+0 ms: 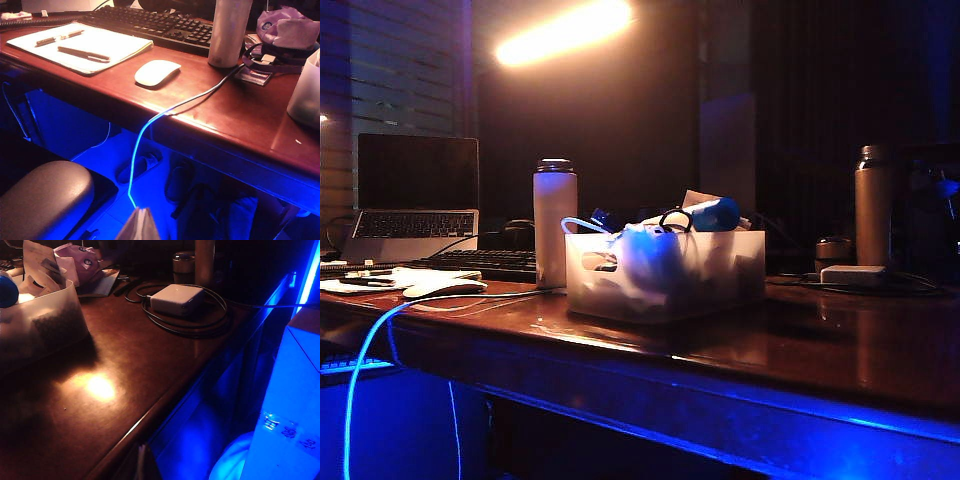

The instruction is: Pick up the liquid glue and place it into the translucent box.

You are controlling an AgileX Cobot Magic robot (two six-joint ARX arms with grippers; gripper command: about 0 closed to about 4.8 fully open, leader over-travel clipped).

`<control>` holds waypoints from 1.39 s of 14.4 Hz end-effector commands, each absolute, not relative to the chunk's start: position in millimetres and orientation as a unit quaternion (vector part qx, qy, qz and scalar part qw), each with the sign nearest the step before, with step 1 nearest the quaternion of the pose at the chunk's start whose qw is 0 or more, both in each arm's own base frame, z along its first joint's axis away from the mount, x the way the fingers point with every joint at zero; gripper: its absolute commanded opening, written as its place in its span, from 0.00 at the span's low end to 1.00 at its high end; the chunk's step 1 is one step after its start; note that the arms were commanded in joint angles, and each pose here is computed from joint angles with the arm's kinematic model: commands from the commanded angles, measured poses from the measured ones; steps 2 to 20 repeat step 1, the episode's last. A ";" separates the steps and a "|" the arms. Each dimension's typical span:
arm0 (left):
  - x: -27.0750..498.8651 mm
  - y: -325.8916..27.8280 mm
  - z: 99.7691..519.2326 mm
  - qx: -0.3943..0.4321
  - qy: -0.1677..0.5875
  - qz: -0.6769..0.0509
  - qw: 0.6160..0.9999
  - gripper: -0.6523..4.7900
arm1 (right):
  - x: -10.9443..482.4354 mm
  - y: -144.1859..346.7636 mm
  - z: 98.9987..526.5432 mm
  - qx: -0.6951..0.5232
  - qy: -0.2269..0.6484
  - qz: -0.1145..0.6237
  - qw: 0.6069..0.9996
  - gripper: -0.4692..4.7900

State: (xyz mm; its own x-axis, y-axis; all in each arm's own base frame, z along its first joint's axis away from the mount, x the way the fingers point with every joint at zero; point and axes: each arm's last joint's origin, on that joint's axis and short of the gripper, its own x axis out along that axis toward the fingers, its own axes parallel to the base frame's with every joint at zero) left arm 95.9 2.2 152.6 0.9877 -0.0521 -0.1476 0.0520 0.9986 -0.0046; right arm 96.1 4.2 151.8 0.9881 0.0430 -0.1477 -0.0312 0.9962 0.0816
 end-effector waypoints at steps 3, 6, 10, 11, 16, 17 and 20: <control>96.0 2.0 149.5 0.003 0.081 -0.029 0.996 0.12 | 96.2 4.1 150.0 0.041 0.079 0.018 0.996 0.08; 96.0 2.0 149.5 0.003 0.081 -0.029 0.996 0.12 | 96.2 4.1 150.0 0.041 0.079 0.018 0.996 0.08; 96.0 2.0 149.5 0.003 0.081 -0.029 0.996 0.12 | 96.2 4.1 150.0 0.041 0.079 0.018 0.996 0.08; 96.0 2.0 149.5 0.003 0.081 -0.029 0.996 0.12 | 96.2 4.1 150.0 0.041 0.079 0.018 0.996 0.08; 96.0 2.0 149.5 0.003 0.081 -0.029 0.996 0.12 | 96.2 4.1 150.0 0.041 0.079 0.018 0.996 0.08; 96.0 2.0 149.5 0.003 0.081 -0.029 0.996 0.12 | 96.2 4.1 150.0 0.041 0.079 0.018 0.996 0.08; 96.0 2.0 149.5 0.003 0.081 -0.029 0.996 0.12 | 96.2 4.1 150.0 0.041 0.079 0.018 0.996 0.08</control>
